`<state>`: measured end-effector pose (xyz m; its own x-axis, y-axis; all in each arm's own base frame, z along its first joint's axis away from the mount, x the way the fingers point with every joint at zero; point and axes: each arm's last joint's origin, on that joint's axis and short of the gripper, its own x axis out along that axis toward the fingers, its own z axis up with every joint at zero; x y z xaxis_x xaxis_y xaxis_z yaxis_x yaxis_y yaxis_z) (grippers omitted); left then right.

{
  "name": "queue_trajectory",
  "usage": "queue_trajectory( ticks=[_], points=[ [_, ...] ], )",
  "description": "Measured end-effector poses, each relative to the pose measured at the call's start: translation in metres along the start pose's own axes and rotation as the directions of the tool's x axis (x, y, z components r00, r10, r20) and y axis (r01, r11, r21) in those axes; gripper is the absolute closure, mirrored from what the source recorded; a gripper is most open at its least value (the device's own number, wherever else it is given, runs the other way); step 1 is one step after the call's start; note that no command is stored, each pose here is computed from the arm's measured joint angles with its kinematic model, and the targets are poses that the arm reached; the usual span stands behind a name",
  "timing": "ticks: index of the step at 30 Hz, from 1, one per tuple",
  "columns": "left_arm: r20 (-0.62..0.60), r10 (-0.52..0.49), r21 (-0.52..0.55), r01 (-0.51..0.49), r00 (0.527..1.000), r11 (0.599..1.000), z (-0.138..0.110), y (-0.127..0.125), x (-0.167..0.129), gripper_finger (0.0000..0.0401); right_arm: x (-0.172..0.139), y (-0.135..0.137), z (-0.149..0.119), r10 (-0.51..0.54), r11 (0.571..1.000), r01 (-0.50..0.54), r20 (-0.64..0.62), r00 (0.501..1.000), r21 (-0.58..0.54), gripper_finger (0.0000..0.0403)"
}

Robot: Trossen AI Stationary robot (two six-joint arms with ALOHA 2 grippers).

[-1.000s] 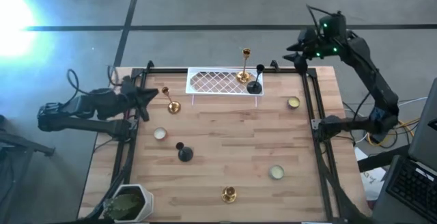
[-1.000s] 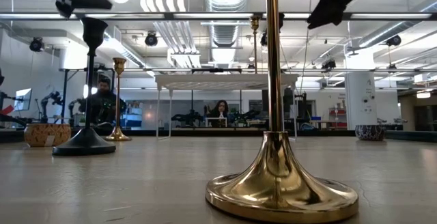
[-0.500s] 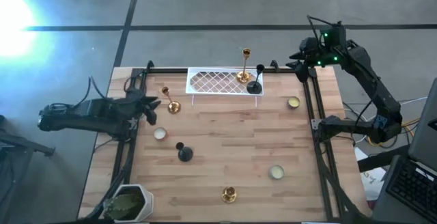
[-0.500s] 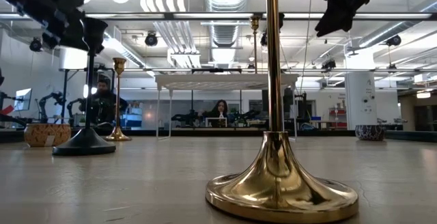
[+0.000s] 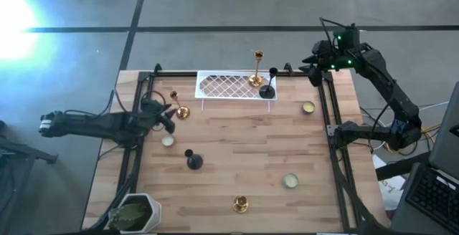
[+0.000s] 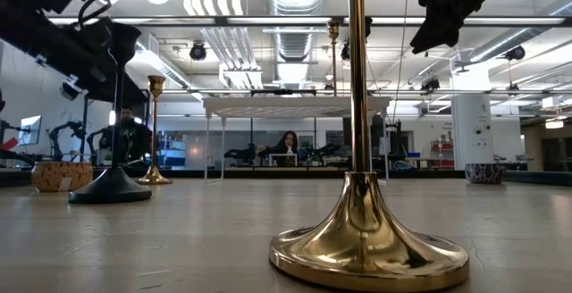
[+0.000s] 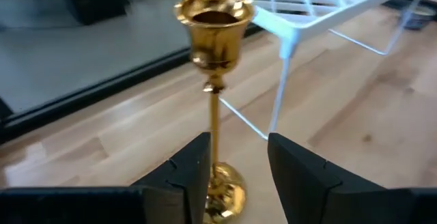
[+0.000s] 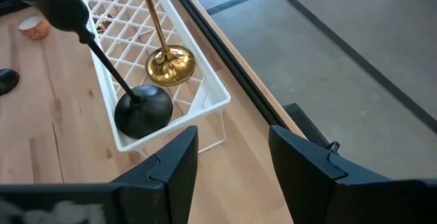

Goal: Pick & Place candle stick holders
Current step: Put the top gold candle holder on the shelf

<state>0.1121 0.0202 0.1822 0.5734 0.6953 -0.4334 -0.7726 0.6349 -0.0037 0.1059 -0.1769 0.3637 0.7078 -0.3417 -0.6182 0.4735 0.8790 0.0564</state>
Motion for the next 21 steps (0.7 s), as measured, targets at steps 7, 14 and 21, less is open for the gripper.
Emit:
queue_trajectory(
  ticks=[7,14,21],
  points=[
    [0.065,0.066,-0.018,-0.065,0.996,0.998,-0.018,0.002,0.011,0.025,0.0,0.0,0.001,-0.003,1.0,0.003,0.01,1.0,-0.005,0.024],
    [0.171,0.037,0.026,-0.042,0.985,0.999,-0.025,0.0,0.019,0.025,0.0,-0.001,0.002,-0.005,1.0,0.005,0.018,1.0,-0.01,0.0249],
    [0.204,0.058,0.025,-0.064,0.977,0.998,-0.029,0.006,0.026,0.025,0.0,-0.001,0.002,-0.004,1.0,0.004,0.019,1.0,-0.01,0.0259]
  ],
)
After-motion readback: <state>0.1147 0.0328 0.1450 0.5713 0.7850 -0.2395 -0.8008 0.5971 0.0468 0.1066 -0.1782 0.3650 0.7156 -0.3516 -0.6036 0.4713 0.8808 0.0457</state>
